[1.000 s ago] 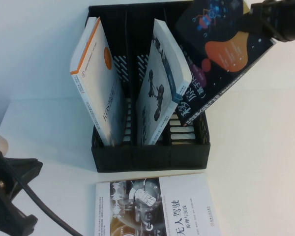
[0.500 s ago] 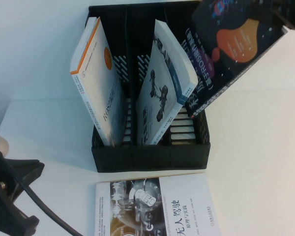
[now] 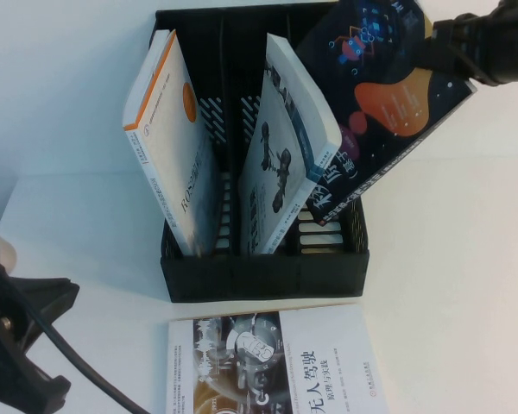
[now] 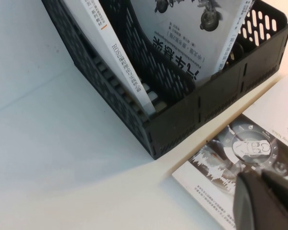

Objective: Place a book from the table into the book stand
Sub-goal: Place the book on the book shelf

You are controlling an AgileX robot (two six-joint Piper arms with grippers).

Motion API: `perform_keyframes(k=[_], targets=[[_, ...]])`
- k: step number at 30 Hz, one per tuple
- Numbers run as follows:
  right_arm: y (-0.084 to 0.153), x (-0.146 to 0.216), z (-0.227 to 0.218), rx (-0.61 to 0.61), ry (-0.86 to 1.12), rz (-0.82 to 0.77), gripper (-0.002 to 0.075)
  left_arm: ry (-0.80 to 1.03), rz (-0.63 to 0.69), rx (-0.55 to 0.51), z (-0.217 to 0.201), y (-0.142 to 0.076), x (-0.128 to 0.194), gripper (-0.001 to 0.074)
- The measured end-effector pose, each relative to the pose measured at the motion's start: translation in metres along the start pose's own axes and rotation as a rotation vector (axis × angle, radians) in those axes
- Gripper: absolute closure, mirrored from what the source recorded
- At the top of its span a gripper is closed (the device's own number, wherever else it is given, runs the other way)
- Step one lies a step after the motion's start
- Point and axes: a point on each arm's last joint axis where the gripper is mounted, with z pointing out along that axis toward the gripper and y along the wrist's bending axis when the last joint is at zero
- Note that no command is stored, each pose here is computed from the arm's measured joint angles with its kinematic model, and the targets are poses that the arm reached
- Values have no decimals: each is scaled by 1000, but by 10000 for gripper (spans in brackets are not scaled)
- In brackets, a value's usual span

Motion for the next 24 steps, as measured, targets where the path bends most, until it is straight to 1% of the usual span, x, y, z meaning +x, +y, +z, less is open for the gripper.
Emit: perform_keyframes(k=[5,12,17,21,24], targets=[[4,-5,-7,4,-34,-1,547,-3,-2,0,0,0,0,738],[20,-16,-37,23,-105,-89,550,-3,-3,1,0,0,0,738],[29,-22,-54,26,-149,-118,550,-3,-3,1,0,0,0,738],[28,-22,-53,31,-146,-126,550,-3,-3,1,0,0,0,738],[23,-18,-44,32,-114,-118,550,-3,-3,1,0,0,0,738]])
